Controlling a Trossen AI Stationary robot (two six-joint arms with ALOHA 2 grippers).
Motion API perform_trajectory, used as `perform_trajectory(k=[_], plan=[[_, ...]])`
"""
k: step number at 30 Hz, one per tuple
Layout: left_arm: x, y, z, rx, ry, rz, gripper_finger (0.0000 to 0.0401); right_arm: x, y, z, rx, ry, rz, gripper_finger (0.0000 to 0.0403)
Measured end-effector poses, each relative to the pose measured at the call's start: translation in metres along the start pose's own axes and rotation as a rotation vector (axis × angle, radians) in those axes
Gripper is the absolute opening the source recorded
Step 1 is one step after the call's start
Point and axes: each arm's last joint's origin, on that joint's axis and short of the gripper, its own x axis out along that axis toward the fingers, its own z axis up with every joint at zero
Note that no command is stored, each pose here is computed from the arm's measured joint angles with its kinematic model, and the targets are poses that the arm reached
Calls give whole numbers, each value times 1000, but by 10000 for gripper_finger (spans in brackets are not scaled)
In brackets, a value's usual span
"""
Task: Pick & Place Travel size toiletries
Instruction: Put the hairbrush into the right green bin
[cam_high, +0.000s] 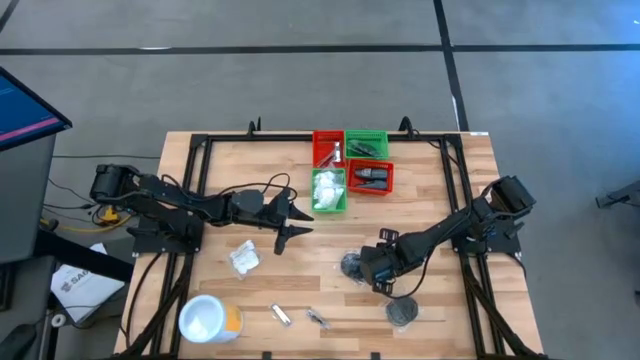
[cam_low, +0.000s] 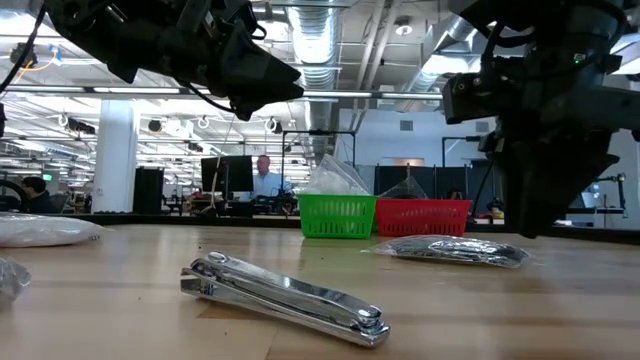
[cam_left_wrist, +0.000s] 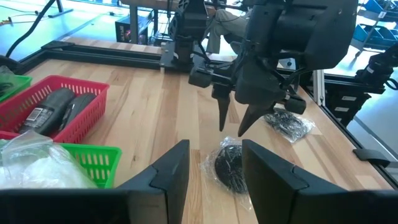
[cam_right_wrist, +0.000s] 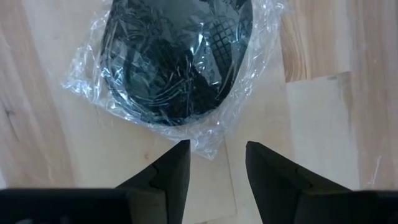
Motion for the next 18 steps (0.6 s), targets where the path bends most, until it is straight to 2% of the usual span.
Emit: perform_trajectory(k=[9, 18], plan=[[0, 0, 0, 0, 0, 0, 137, 1, 1, 1, -21, 2, 21, 145], [0, 0, 0, 0, 3, 0, 137, 28, 7, 2, -54, 71, 9, 145]])
